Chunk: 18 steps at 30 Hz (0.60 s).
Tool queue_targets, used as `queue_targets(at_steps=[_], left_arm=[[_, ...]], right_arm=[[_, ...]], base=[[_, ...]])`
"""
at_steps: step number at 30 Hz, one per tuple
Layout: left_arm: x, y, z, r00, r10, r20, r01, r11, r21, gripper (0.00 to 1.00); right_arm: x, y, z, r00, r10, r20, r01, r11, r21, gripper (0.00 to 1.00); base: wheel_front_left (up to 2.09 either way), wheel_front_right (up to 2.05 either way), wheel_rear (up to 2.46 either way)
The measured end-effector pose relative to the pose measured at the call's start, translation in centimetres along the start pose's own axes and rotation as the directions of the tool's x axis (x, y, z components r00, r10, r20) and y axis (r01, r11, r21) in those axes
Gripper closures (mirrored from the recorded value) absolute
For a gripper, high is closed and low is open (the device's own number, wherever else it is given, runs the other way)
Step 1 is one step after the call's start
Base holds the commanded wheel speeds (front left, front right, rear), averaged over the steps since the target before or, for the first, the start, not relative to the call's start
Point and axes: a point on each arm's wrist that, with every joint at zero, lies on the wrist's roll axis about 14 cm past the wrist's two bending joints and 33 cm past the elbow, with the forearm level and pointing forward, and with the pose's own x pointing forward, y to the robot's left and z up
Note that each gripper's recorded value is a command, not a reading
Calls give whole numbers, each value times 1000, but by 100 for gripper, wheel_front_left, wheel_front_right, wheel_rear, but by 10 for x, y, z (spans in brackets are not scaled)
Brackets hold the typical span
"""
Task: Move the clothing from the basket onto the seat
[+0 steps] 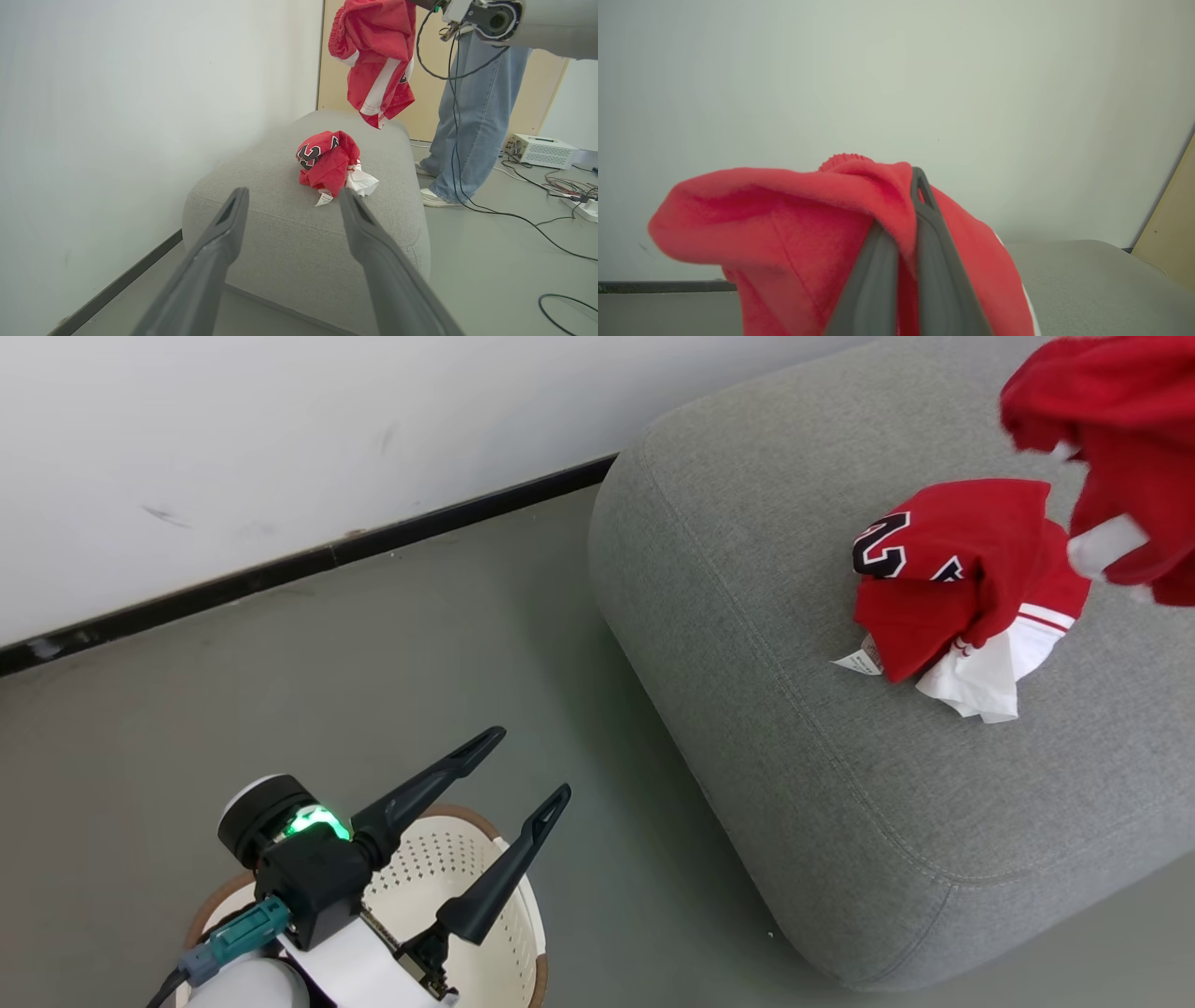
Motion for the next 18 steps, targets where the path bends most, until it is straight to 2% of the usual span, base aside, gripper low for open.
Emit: queue_targets(at_steps=[4,8,18], left_arm=[[1,7,3,1000,12,13,-13,1000,5,0],[1,12,5,1000,16,24,-17,1000,8,0],[-5,29,-2,999,40,7,-40,999,4,0]], right_arm=[[10,-23,10,998,-62,13,63,998,-11,100],[17,-33,5,995,-100,-7,99,995,-14,100],[23,-58,-45,969,-204,-137,201,979,-36,100]], base=[[0,0,0],[0,0,0],[0,0,0]])
